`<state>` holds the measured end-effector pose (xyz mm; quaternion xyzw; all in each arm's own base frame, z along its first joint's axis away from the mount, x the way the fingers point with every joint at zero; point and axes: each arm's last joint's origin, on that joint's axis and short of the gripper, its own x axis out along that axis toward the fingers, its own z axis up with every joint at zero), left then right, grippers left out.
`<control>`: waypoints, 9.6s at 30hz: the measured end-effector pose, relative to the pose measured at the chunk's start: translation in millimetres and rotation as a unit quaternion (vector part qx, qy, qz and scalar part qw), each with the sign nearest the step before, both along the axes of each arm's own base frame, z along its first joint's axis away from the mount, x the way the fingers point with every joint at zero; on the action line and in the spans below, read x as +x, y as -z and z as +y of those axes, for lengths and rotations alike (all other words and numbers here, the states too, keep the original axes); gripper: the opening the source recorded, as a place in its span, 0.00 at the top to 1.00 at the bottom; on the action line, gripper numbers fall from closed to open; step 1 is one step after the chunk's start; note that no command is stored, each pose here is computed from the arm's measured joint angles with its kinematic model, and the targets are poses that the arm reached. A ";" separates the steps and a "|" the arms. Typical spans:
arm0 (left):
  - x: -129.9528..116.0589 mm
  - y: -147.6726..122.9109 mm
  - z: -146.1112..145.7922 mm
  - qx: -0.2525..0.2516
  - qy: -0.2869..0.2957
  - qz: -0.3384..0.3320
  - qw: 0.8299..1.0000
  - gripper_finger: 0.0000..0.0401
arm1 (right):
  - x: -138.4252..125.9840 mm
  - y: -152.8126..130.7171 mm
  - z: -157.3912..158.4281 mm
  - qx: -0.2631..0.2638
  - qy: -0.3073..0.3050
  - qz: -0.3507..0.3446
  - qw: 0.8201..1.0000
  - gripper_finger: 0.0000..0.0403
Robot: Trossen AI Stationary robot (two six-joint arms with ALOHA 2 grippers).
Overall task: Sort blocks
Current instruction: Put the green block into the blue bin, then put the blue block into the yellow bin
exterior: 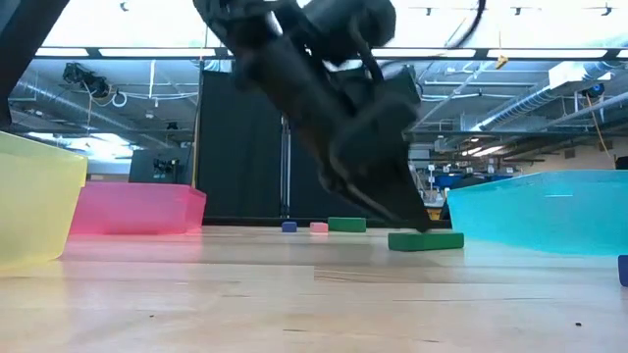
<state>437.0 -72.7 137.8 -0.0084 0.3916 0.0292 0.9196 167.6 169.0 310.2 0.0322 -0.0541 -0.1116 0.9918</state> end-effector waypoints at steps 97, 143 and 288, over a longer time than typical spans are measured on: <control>-223.7 -161.2 -24.1 -0.062 -0.042 -0.456 0.887 0.87 | 73.7 124.4 74.5 0.069 -0.120 0.555 0.820 0.38; -259.7 -164.9 -68.2 -0.042 0.028 -0.449 0.892 0.87 | 118.8 183.9 35.9 0.083 -0.084 0.622 0.774 0.71; -51.5 -32.3 268.8 -0.190 -0.518 0.200 0.810 0.40 | 52.5 51.9 -73.4 -0.036 0.135 0.032 0.990 0.45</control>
